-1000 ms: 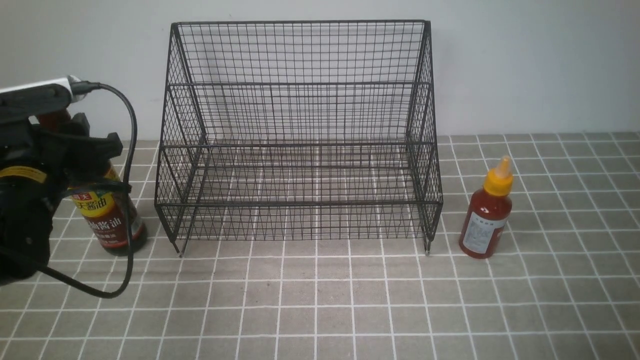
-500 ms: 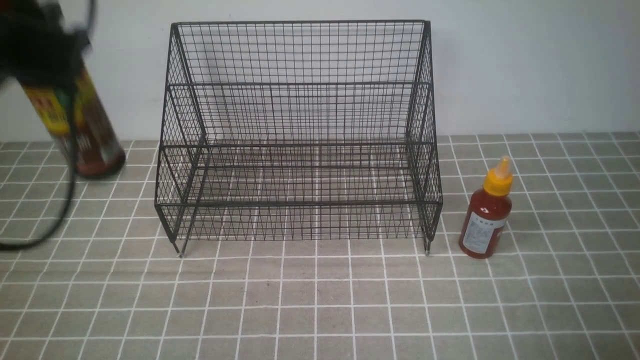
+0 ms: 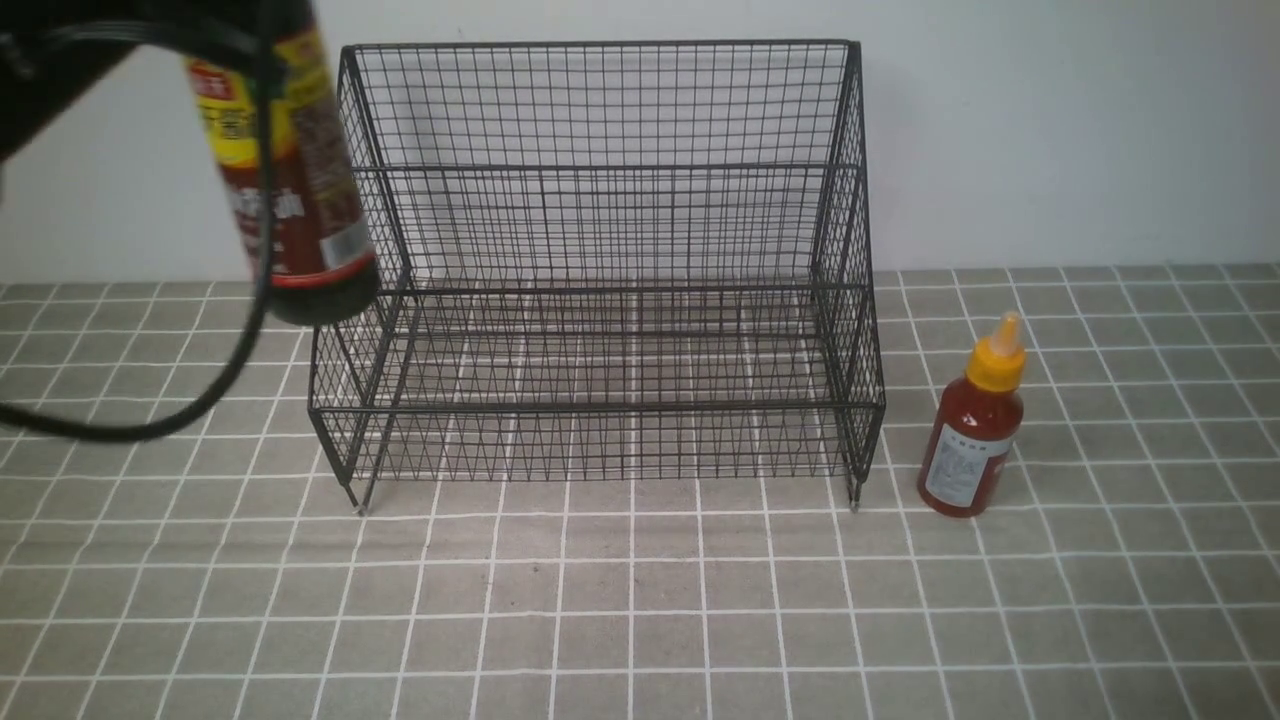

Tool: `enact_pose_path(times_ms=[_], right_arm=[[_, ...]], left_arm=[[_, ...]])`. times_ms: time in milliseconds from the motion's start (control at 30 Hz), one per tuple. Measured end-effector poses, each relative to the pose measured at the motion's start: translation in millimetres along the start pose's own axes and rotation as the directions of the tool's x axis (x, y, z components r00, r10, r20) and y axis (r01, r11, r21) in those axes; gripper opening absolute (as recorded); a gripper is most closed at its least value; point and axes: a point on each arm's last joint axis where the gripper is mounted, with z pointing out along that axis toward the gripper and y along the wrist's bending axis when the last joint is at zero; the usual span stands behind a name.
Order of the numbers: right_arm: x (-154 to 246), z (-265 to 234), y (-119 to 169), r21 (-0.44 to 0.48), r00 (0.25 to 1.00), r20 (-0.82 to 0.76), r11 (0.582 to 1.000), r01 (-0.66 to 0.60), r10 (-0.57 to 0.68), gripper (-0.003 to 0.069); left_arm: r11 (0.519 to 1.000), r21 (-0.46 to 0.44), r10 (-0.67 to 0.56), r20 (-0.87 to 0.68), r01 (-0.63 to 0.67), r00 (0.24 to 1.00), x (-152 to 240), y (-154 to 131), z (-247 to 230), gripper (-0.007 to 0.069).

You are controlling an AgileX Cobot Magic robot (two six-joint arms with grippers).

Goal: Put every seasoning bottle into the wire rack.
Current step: Use the left arm to put the condiment bottle back on the shelf

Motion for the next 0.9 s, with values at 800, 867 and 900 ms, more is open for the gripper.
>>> enact_pose_path(times_ms=[800, 867, 900], right_arm=[[0, 0, 0, 0.000, 1.000, 0.000, 1.000, 0.000, 0.000, -0.0013], [0, 0, 0, 0.000, 1.000, 0.000, 1.000, 0.000, 0.000, -0.0013], [0, 0, 0, 0.000, 1.000, 0.000, 1.000, 0.000, 0.000, -0.0013]], left_arm=[[1.000, -0.005, 0.005, -0.079, -0.005, 0.997, 43, -2, 59, 0.0255], [1.000, -0.007, 0.005, -0.071, -0.006, 0.997, 43, -2, 60, 0.0255], [1.000, -0.011, 0.005, -0.056, -0.005, 0.998, 44, -1, 61, 0.0255]])
